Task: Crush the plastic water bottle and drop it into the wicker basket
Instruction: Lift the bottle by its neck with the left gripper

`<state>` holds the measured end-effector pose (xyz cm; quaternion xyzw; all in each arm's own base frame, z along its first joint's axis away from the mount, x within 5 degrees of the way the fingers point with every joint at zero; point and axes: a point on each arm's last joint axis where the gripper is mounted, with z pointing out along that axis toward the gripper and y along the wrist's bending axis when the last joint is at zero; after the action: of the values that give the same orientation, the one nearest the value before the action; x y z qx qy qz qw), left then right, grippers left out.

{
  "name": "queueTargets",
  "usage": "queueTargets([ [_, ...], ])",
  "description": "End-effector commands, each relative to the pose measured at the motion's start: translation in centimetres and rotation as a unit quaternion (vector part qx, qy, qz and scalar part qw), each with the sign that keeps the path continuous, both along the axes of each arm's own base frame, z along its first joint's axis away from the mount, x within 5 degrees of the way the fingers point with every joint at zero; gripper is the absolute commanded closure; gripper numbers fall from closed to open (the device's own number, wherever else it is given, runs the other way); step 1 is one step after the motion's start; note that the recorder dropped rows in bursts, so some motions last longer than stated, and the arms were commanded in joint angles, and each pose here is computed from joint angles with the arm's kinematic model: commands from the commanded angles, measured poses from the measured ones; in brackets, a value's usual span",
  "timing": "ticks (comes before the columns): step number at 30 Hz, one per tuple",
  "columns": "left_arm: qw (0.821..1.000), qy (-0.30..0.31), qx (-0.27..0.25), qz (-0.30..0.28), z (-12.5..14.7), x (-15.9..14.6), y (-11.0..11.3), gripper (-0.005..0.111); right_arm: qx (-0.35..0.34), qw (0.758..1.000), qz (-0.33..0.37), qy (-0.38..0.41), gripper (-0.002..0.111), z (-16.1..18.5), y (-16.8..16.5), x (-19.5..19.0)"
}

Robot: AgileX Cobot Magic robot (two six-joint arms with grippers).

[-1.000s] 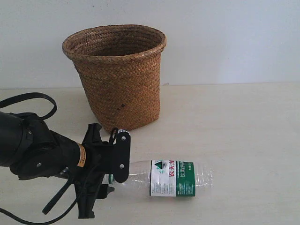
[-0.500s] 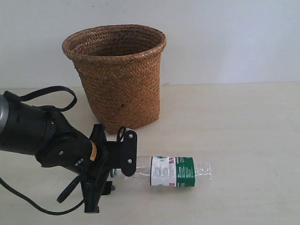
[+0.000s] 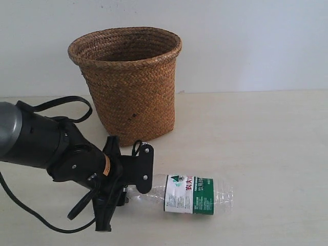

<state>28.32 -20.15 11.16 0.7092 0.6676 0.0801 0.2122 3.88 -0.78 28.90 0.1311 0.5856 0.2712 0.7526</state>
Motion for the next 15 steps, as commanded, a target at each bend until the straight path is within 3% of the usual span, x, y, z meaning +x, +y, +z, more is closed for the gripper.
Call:
queueTargets([
  [1,1.0,-0.002,0.004,-0.004,0.0,0.1,0.1,0.102,-0.003,1.0,-0.004,-0.002,0.108,0.0,-0.1,-0.1],
  [7,1.0,-0.012,0.008,0.006,2.7,-0.3,0.6,0.103,-0.003,1.0,-0.004,-0.002,0.108,0.0,-0.1,-0.1],
  [15,0.999,-0.024,0.012,0.047,8.6,-2.0,2.5,0.103,-0.003,1.0,-0.004,-0.002,0.108,0.0,-0.1,-0.1],
])
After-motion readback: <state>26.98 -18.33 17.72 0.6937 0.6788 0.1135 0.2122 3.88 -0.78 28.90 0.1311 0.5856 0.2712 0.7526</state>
